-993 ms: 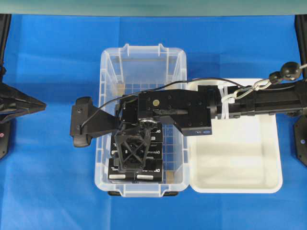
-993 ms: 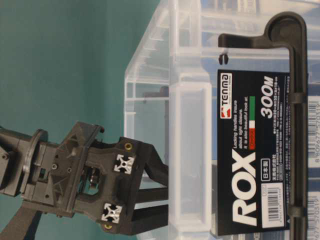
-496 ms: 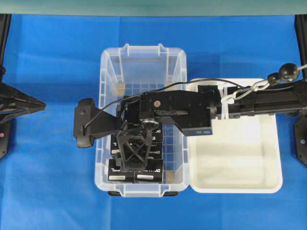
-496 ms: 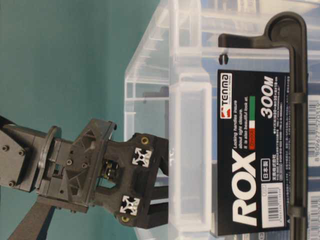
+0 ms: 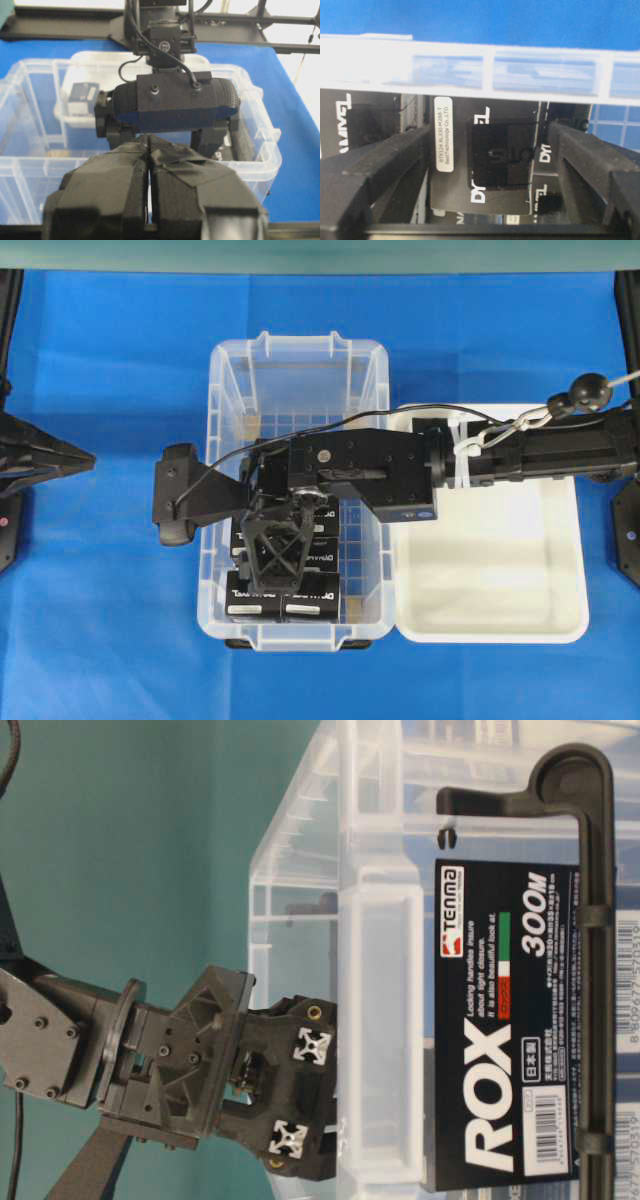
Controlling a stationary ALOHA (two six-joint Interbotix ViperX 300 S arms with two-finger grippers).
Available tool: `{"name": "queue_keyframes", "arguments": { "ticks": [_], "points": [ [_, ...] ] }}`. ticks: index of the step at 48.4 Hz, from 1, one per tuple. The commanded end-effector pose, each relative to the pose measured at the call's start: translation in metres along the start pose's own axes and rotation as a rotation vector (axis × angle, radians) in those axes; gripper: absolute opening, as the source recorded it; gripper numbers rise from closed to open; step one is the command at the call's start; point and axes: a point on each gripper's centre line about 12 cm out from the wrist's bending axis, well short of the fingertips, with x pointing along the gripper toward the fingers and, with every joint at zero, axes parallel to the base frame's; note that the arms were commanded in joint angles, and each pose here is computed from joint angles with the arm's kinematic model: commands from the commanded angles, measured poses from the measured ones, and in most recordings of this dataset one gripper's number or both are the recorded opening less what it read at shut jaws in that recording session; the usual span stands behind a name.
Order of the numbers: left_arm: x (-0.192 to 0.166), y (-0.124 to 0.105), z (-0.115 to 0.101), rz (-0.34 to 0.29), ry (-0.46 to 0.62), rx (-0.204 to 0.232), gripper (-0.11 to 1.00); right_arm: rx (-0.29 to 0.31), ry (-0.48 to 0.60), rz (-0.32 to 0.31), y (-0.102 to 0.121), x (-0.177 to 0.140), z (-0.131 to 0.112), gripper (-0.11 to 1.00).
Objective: Pick the box from inside the plastic case
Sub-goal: 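Lift the black box out of the case with the right gripper, then carry the box right and lower it beside the box on the white tray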
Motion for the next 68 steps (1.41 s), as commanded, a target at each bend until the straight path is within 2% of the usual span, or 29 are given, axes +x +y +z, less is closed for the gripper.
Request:
{"name": "queue_keyframes", "arguments": {
  "ticks": [1, 5, 6, 13, 26, 32, 42, 49, 58, 68],
  "points": [
    [0.000, 0.000, 0.011, 0.001, -0.028, 0.003, -0.02, 0.000, -0.001, -0.002, 0.000, 0.002, 0.000, 0.81],
    [0.000, 0.000, 0.011, 0.001, -0.026, 0.004, -0.02, -0.001, -0.006, -0.002, 0.000, 0.000, 0.001, 0.62],
    [0.000, 0.000, 0.011, 0.001, -0.026, 0.004, -0.02, 0.000, -0.008, -0.002, -0.001, -0.001, 0.001, 0.62],
    [0.000, 0.000, 0.011, 0.001, -0.023, 0.003, -0.02, 0.012, -0.015, -0.007, -0.008, -0.006, 0.002, 0.62],
    [-0.002, 0.000, 0.010, 0.003, -0.012, 0.003, -0.02, 0.075, -0.068, -0.040, -0.043, -0.044, 0.004, 0.62],
    [-0.003, 0.000, 0.010, 0.004, -0.005, 0.003, -0.02, 0.111, -0.068, -0.053, -0.061, -0.069, 0.000, 0.62],
    [-0.007, -0.001, 0.016, -0.006, -0.027, 0.005, -0.02, 0.125, -0.147, -0.072, -0.064, -0.137, -0.002, 0.62],
    [-0.007, 0.000, 0.013, 0.000, -0.003, 0.006, -0.02, 0.134, -0.169, -0.092, -0.064, -0.196, -0.019, 0.62],
    [-0.007, 0.001, 0.011, 0.006, 0.017, 0.003, -0.02, 0.135, -0.162, -0.110, -0.056, -0.254, -0.051, 0.62],
    [-0.007, 0.002, 0.011, 0.016, 0.016, 0.002, -0.02, 0.172, -0.065, -0.109, -0.056, -0.270, -0.098, 0.62]
  ]
}}
